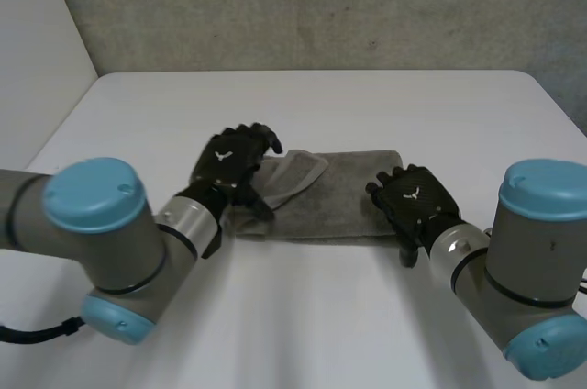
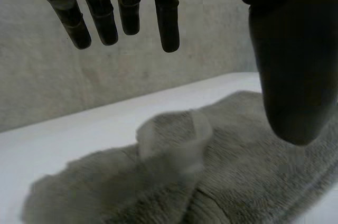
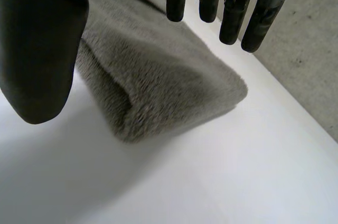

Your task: Fold the towel.

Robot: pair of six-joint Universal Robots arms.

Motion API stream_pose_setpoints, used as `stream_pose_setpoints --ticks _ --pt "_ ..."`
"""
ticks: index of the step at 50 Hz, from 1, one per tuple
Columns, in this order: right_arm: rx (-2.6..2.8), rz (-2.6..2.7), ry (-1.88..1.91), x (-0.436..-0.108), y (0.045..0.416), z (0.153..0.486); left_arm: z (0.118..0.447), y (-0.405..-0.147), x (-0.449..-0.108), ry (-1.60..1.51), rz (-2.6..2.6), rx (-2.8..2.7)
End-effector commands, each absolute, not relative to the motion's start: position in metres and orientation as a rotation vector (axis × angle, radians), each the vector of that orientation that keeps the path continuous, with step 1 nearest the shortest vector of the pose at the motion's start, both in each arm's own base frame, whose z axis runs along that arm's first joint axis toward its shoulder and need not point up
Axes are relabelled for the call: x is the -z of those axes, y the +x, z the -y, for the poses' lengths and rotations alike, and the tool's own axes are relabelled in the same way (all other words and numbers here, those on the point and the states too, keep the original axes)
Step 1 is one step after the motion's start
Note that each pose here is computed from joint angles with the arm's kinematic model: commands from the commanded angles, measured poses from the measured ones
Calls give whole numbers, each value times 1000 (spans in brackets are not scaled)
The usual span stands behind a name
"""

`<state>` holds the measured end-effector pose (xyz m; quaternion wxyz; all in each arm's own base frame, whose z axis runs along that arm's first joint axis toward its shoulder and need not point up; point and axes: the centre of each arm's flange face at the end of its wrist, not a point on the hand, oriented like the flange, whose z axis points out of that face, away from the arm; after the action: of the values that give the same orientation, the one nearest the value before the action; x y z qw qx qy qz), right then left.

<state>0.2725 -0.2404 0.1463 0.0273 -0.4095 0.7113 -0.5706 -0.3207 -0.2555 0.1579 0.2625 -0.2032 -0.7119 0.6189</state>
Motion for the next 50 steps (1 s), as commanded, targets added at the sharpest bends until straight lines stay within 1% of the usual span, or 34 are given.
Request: stream_pose_setpoints --ticks 1,5,11,14,16,17,19,21,24,32,39,48,50 --pt "1763 -2190 -1271 -135 273 235 271 -331 -137 -571 1950 -1683" --pt "1757 -2194 -1273 -132 272 233 287 -332 -124 -531 2007 -1740" --pt "1769 -2181 -1273 -131 273 233 296 -324 -114 -447 2085 -1799" --pt "1781 -2174 -1271 -131 274 233 299 -322 -115 -428 2093 -1816" --pt "1788 -2169 -1267 -131 274 233 306 -314 -117 -364 2129 -1859" --pt "1797 -2166 -1264 -131 274 234 306 -314 -117 -363 2129 -1860" --pt "1803 -2162 -1262 -131 273 234 313 -302 -118 -278 2180 -1918" --pt "1824 -2153 -1256 -130 274 234 315 -298 -119 -248 2201 -1938" --pt "1840 -2145 -1251 -130 274 235 315 -294 -117 -222 2228 -1952" --pt "1897 -2130 -1230 -119 274 243 310 -291 -115 -229 2253 -1931" --pt "1911 -2127 -1223 -118 274 247 308 -290 -115 -229 2255 -1926" --pt "1898 -2151 -1217 -111 271 251 305 -289 -124 -223 2237 -1932" --pt "1892 -2159 -1219 -108 271 252 301 -287 -131 -218 2227 -1939"
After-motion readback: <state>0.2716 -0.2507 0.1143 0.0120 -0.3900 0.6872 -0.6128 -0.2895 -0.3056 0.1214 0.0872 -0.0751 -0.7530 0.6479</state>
